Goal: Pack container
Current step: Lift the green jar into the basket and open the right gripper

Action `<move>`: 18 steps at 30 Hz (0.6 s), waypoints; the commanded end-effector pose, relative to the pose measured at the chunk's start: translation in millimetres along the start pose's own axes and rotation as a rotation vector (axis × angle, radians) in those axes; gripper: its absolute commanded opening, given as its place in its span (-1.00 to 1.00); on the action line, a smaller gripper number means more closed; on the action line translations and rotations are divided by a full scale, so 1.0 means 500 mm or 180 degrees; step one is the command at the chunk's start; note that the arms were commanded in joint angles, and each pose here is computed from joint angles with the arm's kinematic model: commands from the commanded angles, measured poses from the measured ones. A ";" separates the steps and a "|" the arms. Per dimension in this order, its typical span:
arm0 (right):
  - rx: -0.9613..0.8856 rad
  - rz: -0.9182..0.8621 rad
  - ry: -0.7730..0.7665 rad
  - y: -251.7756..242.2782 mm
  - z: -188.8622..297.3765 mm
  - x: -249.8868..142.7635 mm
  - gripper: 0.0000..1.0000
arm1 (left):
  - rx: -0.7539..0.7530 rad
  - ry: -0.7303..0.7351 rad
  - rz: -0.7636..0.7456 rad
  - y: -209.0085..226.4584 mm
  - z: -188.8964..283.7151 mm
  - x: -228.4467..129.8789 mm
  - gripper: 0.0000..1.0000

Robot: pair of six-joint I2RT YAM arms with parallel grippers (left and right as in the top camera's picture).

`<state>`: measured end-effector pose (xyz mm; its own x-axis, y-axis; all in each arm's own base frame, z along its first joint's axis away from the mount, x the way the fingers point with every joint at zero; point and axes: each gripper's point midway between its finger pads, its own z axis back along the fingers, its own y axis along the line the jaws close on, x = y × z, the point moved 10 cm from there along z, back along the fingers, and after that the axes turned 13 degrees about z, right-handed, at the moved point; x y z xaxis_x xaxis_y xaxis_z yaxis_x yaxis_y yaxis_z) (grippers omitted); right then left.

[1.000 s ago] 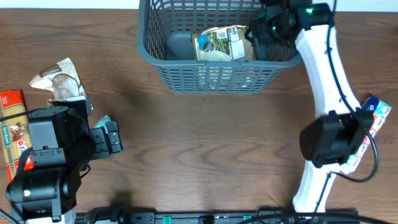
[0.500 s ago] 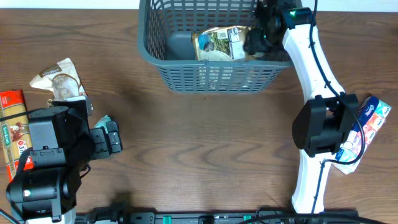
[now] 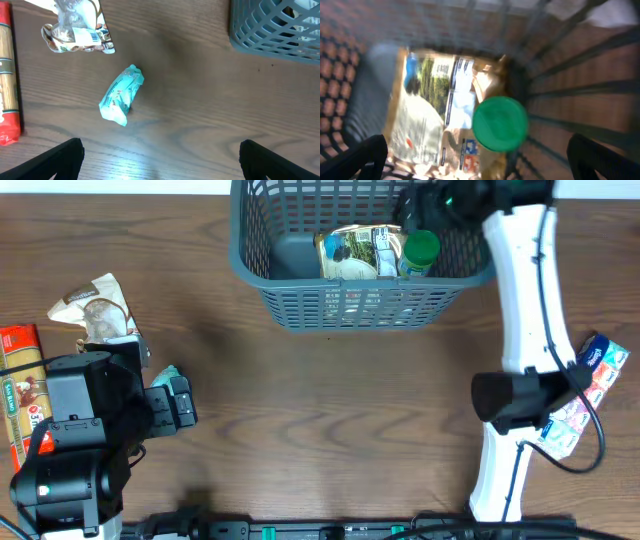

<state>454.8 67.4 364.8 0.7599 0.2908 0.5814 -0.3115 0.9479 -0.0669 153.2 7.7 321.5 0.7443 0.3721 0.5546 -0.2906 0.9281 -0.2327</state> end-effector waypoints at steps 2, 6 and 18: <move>-0.0846 -0.0860 -0.0330 -0.096 0.182 -0.024 0.98 | -0.0030 -0.0056 -0.0035 -0.002 0.011 0.006 0.97; -0.1197 -0.2026 -0.0044 -0.196 0.262 -0.123 0.98 | -0.0030 -0.0057 -0.0035 -0.002 0.011 0.006 0.97; -0.1426 -0.3192 0.0318 -0.389 0.367 -0.341 0.98 | -0.0030 -0.0058 -0.0035 -0.002 0.011 0.006 0.97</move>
<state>306.5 -174.2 428.7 0.6396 -0.5835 0.5004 0.6333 0.7690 0.0872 153.2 7.7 321.5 0.7443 0.3721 0.5546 -0.2906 0.9281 -0.2327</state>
